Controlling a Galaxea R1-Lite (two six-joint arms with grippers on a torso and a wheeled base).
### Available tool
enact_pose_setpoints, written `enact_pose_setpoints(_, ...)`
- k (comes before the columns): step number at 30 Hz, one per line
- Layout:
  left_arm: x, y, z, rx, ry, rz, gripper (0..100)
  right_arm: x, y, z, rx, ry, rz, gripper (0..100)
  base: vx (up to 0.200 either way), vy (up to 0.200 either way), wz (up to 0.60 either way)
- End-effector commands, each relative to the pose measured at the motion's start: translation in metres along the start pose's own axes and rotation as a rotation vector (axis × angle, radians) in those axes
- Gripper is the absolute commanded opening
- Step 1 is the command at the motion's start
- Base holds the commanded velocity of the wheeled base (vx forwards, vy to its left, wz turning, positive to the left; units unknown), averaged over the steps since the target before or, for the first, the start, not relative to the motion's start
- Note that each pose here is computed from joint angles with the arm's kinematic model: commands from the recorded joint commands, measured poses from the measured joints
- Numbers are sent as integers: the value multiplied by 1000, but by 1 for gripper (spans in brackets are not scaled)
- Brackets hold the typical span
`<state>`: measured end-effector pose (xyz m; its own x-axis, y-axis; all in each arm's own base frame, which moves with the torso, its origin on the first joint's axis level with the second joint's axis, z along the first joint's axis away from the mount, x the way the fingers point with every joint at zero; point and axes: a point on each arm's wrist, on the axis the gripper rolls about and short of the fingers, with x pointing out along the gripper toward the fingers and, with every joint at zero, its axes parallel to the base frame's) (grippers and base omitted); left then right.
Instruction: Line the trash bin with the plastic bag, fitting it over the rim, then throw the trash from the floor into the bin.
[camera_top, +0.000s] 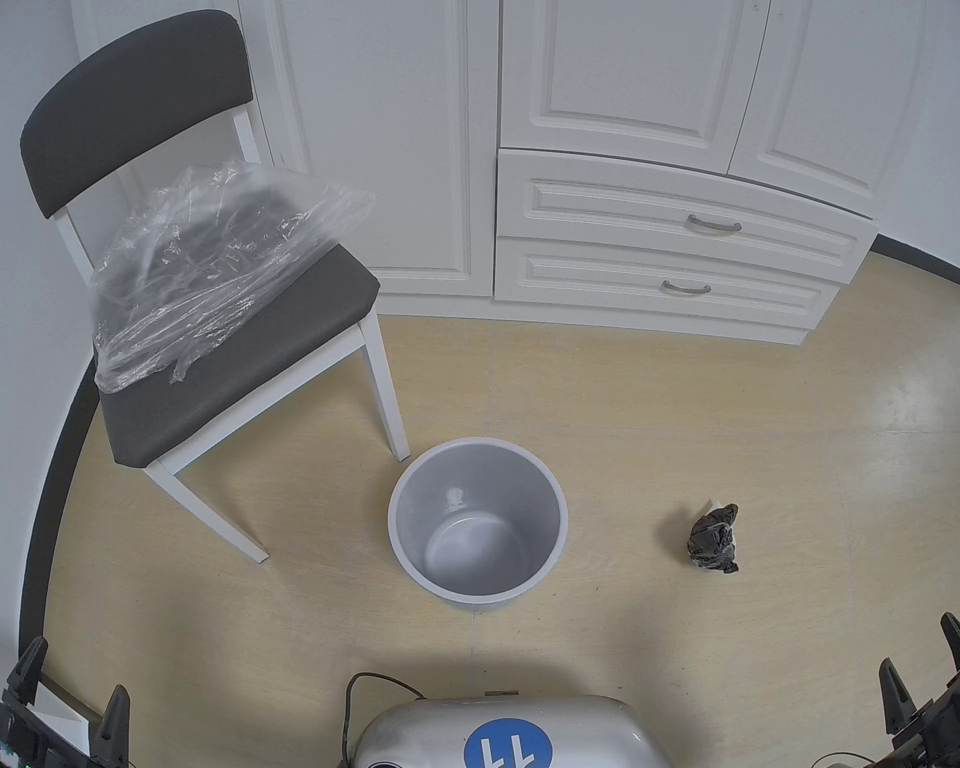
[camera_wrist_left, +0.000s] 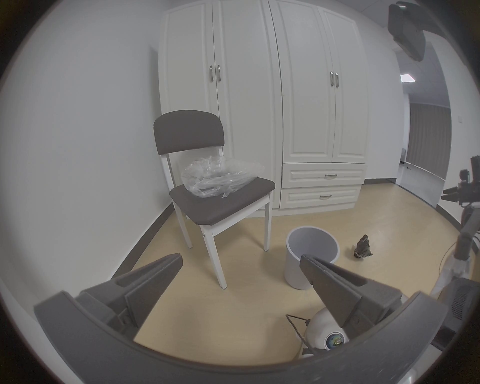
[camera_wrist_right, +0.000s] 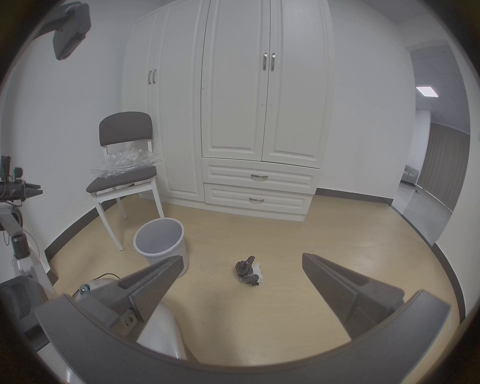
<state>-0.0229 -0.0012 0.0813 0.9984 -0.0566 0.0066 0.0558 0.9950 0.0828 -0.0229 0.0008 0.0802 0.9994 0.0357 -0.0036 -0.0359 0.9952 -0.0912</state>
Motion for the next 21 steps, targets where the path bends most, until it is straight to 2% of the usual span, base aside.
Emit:
enact_pose_setpoints(1,0,0,-5,-26,2,6,100,0,0,-4,16,-11,-1,100,0,0,0)
enact_pose_setpoints(6,0,1,-5,-122,2,70,100,0,0,-4,87,-6,-13,100,0,0,0)
enact_pose_setpoints(13,0,1,-5,-121,-1,77,100,0,0,-3,85,-13,-33,100,0,0,0)
enact_pose_setpoints(14,0,1,-4,-117,-15,75,100,-1,-1,3,84,-47,-32,100,0,0,0)
enact_pose_setpoints(16,-8,3,30,-106,-207,56,100,-14,-3,44,77,-269,1,100,0,0,0)
enact_pose_setpoints(17,-12,3,41,-105,-259,35,100,-18,-4,54,74,-302,22,100,0,0,0)
enact_pose_setpoints(18,-17,4,59,-97,-319,-11,100,-19,-4,63,64,-289,68,100,0,0,0)
enact_pose_setpoints(20,-20,4,65,-85,-324,-35,100,-17,-3,64,58,-253,97,100,0,0,0)
enact_pose_setpoints(21,-20,3,65,-68,-285,-50,100,-12,-2,62,60,-159,140,100,0,0,0)
